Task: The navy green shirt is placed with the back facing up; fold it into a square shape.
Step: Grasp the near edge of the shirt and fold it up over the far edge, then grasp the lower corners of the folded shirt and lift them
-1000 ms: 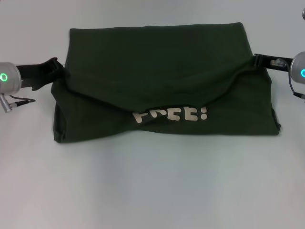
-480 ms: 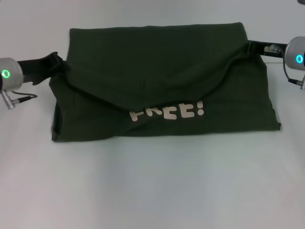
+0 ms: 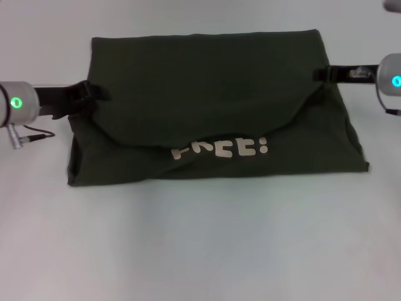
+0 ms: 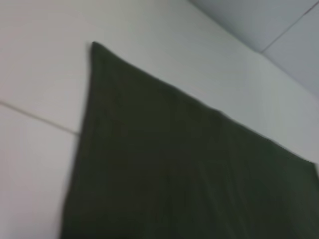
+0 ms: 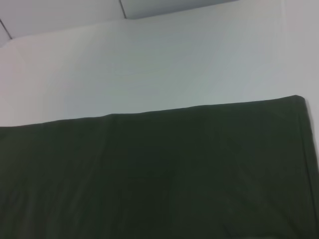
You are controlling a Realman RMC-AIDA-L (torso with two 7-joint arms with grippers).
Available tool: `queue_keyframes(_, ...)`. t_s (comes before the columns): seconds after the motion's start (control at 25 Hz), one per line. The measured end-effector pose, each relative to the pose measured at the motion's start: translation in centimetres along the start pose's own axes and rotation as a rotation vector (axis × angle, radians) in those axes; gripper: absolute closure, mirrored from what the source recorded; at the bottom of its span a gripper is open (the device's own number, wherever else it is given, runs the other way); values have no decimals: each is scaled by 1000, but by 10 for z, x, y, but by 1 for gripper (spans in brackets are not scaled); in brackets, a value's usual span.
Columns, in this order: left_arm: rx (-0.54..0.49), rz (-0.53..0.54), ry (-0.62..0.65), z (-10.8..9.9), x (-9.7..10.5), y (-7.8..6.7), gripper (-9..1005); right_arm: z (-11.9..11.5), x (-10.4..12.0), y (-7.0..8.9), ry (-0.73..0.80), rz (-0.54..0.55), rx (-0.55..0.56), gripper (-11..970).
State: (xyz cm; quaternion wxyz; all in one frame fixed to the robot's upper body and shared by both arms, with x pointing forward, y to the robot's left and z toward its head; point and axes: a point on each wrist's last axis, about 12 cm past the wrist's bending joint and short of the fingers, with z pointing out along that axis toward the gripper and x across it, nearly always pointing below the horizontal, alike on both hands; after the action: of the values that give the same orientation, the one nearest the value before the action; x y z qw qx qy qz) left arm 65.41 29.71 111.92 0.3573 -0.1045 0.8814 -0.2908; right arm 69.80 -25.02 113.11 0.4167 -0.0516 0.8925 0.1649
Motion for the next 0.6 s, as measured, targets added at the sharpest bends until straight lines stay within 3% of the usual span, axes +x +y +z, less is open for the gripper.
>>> queue_keyframes(0.28,171,64,38,-32,6,-1,569,-27,4,-10,24,65,-98,568)
queue_keyframes(0.32,248,87,72,-43,13,1,542,-29,8,-12,34,80,-110,522)
queue_keyframes(0.6,225,36,44,-59,33,34,358,-46,44,-31,52,246,-191,260)
